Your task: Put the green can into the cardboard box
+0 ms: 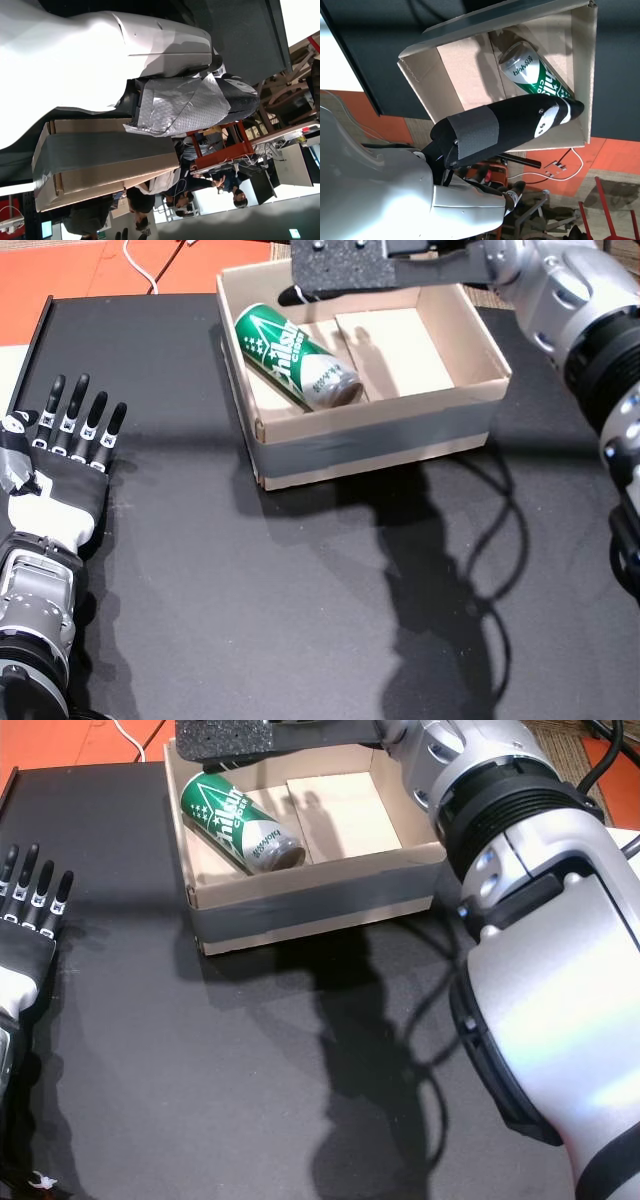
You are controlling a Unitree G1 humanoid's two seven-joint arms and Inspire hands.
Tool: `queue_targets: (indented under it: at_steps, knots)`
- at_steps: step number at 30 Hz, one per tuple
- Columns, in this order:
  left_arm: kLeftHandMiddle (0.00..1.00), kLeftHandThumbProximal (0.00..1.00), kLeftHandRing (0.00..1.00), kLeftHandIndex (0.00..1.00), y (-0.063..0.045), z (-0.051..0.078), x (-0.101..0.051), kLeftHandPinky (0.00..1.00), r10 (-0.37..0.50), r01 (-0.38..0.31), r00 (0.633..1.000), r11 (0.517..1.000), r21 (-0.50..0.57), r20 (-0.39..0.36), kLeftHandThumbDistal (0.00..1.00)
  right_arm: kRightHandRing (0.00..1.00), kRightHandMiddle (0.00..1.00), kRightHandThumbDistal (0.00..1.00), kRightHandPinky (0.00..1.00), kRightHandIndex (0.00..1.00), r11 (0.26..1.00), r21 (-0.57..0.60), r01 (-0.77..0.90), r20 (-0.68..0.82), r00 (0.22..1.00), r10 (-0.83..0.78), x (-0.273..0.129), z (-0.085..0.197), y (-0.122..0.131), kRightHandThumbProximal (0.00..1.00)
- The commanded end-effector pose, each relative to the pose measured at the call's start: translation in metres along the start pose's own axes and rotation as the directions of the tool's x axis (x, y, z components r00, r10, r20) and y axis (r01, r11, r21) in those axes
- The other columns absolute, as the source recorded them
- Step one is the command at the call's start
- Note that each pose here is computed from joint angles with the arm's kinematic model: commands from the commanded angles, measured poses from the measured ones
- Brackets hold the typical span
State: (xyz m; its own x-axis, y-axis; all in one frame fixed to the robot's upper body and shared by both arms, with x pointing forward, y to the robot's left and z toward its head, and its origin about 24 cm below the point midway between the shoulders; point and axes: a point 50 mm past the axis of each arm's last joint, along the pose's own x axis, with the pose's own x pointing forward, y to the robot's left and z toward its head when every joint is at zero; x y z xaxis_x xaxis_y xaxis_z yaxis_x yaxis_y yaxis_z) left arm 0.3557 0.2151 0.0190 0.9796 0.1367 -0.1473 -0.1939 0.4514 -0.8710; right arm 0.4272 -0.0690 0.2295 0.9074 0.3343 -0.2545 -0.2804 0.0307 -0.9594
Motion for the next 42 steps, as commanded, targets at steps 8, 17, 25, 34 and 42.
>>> queue_targets:
  at_steps: [8,17,25,34,42]
  knots:
    - [0.44,1.0,0.64,0.51,0.002,0.003,0.0,0.83,0.013,-0.013,1.0,1.0,0.016,0.0,0.0,0.87,0.78,1.0,0.9,0.65,0.948,0.059,0.311,0.113,0.942,-0.316,-0.01,0.003,-0.033,0.58]
    - [0.44,1.0,0.64,0.51,0.003,0.006,0.001,0.84,0.03,-0.03,1.0,0.999,0.025,0.0,0.0,0.96,0.87,1.0,0.98,0.79,0.571,0.203,0.795,0.167,0.546,-0.821,-0.04,-0.013,-0.062,0.64]
    - [0.42,1.0,0.62,0.5,0.003,0.009,0.001,0.81,0.029,-0.029,1.0,0.999,0.025,0.007,0.0,0.94,0.84,0.98,0.98,0.75,0.411,0.265,0.872,0.255,0.347,-0.902,-0.074,-0.05,-0.066,0.66]
    - [0.48,1.0,0.65,0.54,0.003,0.011,0.001,0.83,0.021,-0.021,1.0,0.999,0.03,0.015,0.0,0.94,0.87,1.0,0.96,0.77,0.233,0.359,0.904,0.317,0.117,-0.941,-0.119,-0.087,-0.019,0.62]
    - [0.5,1.0,0.66,0.57,0.004,0.014,0.0,0.84,0.021,-0.021,1.0,0.999,0.029,0.018,0.0,0.95,0.88,0.95,0.95,0.72,0.23,0.349,0.908,0.256,0.144,-0.956,-0.159,-0.116,0.029,0.57]
